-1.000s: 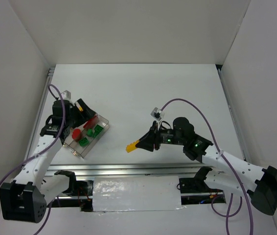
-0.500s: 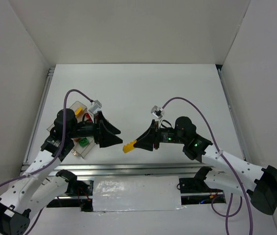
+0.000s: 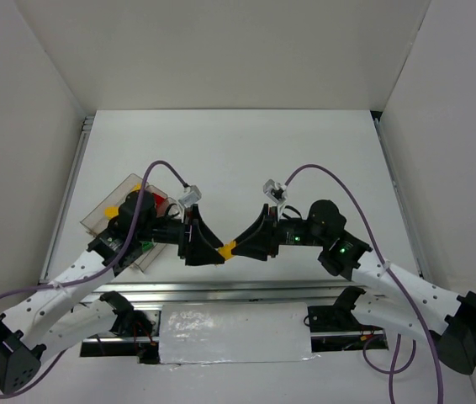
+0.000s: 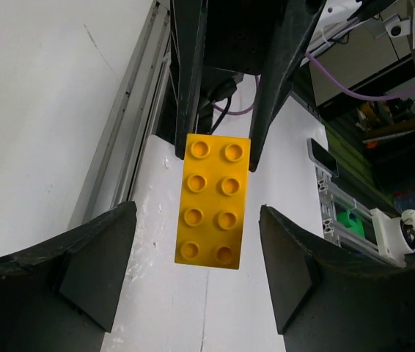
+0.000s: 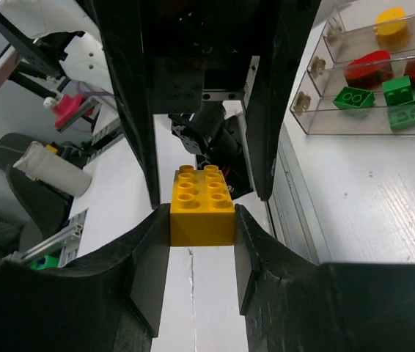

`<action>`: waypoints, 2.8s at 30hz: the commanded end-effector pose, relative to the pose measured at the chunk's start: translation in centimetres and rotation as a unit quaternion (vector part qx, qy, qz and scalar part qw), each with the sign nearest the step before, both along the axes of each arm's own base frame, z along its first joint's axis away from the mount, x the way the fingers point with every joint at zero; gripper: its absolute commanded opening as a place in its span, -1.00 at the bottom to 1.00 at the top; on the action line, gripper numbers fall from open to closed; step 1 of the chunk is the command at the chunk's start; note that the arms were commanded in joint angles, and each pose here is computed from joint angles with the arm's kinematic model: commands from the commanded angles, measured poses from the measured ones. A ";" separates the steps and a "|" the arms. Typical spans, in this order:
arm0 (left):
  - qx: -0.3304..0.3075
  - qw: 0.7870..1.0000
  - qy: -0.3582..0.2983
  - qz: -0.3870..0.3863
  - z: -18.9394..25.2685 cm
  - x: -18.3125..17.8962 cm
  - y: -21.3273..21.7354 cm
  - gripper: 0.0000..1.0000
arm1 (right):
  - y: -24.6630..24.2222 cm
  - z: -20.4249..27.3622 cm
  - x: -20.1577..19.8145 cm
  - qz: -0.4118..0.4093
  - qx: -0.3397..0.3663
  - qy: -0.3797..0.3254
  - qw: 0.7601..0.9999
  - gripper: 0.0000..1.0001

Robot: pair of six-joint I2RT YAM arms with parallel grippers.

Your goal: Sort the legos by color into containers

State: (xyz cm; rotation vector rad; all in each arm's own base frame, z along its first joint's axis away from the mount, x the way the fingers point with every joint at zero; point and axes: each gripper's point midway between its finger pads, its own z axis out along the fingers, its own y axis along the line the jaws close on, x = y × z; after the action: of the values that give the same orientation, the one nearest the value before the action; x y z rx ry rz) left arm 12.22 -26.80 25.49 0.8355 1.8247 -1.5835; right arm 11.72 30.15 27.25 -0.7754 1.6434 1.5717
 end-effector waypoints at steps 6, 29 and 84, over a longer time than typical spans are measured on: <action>-0.012 0.999 -0.041 -0.011 1.5 0.0 -1.7 -0.67 | -0.3 3.0 0.7 -0.023 0.028 -0.048 0.998 -1.00; 0.307 0.567 0.130 0.754 -5.8 20.9 30.6 -1.00 | -5.9 -2.9 8.5 -0.309 -0.063 0.021 0.949 0.99; 0.207 0.726 -0.046 0.654 3.8 7.9 25.8 0.99 | -20.4 6.1 6.4 -0.543 -0.161 0.045 0.823 1.00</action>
State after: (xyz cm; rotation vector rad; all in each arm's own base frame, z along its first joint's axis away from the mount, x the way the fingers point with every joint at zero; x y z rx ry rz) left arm 21.69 -0.45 30.52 -0.3623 1.8614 -0.1987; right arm 19.94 12.60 33.07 0.1442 1.8743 0.5877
